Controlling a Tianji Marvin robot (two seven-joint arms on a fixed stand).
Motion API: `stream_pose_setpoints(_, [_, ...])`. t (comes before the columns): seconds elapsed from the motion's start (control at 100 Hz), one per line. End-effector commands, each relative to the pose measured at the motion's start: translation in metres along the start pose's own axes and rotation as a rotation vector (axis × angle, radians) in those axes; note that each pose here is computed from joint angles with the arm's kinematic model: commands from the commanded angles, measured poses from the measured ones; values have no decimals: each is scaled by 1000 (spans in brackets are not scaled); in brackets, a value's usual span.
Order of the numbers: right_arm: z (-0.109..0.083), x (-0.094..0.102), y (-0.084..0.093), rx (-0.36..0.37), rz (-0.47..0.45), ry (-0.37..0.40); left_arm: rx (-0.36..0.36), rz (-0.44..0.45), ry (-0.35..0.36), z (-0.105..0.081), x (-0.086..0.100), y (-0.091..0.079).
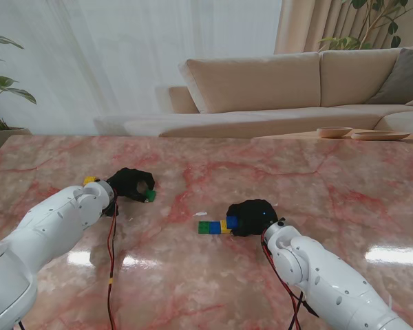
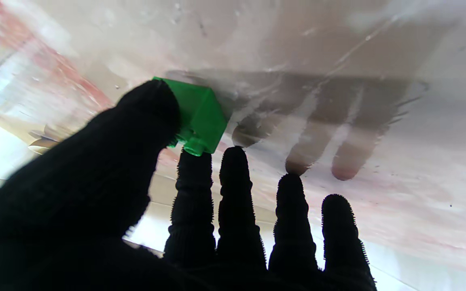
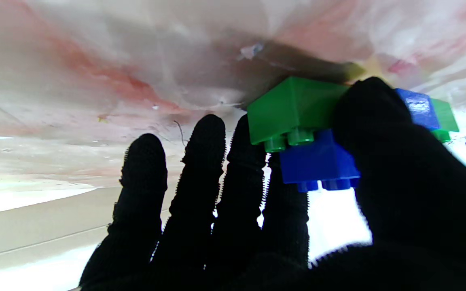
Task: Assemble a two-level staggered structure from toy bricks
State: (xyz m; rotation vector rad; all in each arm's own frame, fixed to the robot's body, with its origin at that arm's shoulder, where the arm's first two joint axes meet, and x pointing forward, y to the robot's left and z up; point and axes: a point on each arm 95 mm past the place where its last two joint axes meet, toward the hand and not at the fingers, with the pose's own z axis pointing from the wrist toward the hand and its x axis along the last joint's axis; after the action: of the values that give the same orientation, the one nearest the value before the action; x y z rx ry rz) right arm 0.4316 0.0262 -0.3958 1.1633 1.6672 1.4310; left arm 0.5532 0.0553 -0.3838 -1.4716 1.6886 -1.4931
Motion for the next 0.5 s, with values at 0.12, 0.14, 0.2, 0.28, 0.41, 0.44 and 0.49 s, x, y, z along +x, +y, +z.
stream_pose_setpoints(0.12, [-2,1,-8,28,13,-1,-74,1,-6,-7,-4,31])
stream_pose_setpoints(0.14, [-2,1,-8,28,13,-1,-75,2,-5,-8,-4,32])
stream_pose_setpoints(0.2, [-3,1,-8,29,14,-1,-77,4,-3,-8,-4,33])
stream_pose_setpoints(0.28, [-3,1,-8,30,15,0,-70,3,-2,-9,-4,35])
stream_pose_setpoints(0.41, [-3,2,-9,33,16,2,-51,-5,-2,-9,-2,37])
stream_pose_setpoints(0.44, [-3,2,-9,33,16,2,-45,-7,-2,-9,-1,37])
stream_pose_setpoints(0.49, [-3,2,-9,33,17,2,-29,-15,-1,-9,0,36])
